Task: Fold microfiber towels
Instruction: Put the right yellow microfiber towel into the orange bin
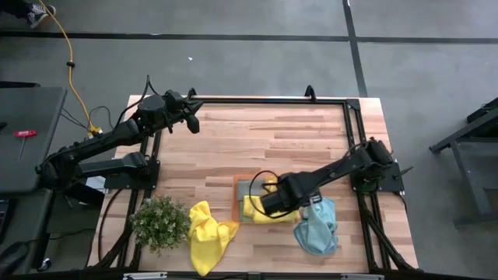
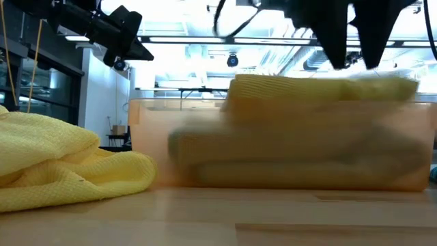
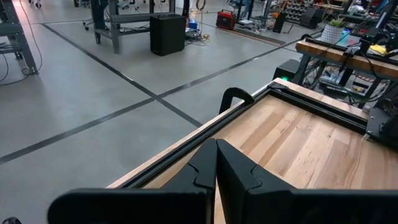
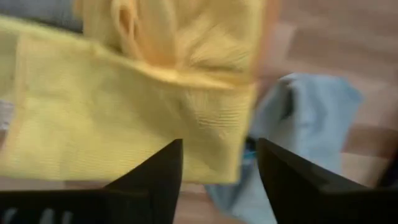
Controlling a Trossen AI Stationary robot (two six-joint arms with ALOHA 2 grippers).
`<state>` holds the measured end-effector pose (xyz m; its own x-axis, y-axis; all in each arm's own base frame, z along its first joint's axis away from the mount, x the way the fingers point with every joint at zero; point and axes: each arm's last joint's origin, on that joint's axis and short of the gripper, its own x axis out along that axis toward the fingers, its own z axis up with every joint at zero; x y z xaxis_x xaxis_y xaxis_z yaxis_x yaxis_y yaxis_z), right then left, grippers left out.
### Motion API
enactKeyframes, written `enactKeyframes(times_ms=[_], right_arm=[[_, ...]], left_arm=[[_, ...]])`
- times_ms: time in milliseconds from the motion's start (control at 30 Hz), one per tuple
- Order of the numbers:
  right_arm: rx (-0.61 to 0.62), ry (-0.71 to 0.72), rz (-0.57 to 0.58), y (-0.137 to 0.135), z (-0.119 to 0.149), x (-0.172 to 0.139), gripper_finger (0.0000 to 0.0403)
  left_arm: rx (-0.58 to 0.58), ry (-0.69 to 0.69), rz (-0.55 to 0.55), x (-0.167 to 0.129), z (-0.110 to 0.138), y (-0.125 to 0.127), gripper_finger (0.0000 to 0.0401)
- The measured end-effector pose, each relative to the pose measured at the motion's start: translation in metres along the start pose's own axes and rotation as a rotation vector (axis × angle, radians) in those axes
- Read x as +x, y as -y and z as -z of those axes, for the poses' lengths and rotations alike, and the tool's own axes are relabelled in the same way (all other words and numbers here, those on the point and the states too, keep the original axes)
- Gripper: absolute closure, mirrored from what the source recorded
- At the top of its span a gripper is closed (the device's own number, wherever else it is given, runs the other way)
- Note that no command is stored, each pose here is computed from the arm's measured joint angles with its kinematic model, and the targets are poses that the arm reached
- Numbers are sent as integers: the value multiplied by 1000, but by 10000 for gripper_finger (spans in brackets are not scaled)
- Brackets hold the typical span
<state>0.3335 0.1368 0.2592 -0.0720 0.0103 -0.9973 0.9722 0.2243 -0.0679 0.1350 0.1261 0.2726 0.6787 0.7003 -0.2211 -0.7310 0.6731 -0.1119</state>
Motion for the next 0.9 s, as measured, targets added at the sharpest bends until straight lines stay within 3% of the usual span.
enactKeyframes(times_ms=[167,333,467,600,700,800,900], right_arm=[[-34,50,43,25,6,-21,191],[-137,112,60,35,21,-25,215],[-294,148,45,39,31,-27,267],[-482,153,48,47,37,-30,351],[-507,123,63,69,38,-16,393],[-453,41,-37,101,33,2,387],[-413,67,-274,124,17,1,399]], left_arm=[[0,0,0,0,0,0,401],[17,0,0,0,0,0,401],[18,2,-3,0,0,-1,401],[18,12,0,0,-1,0,401],[26,18,21,0,-2,0,401],[32,31,41,-1,-3,1,401],[32,46,55,-1,-5,1,401]])
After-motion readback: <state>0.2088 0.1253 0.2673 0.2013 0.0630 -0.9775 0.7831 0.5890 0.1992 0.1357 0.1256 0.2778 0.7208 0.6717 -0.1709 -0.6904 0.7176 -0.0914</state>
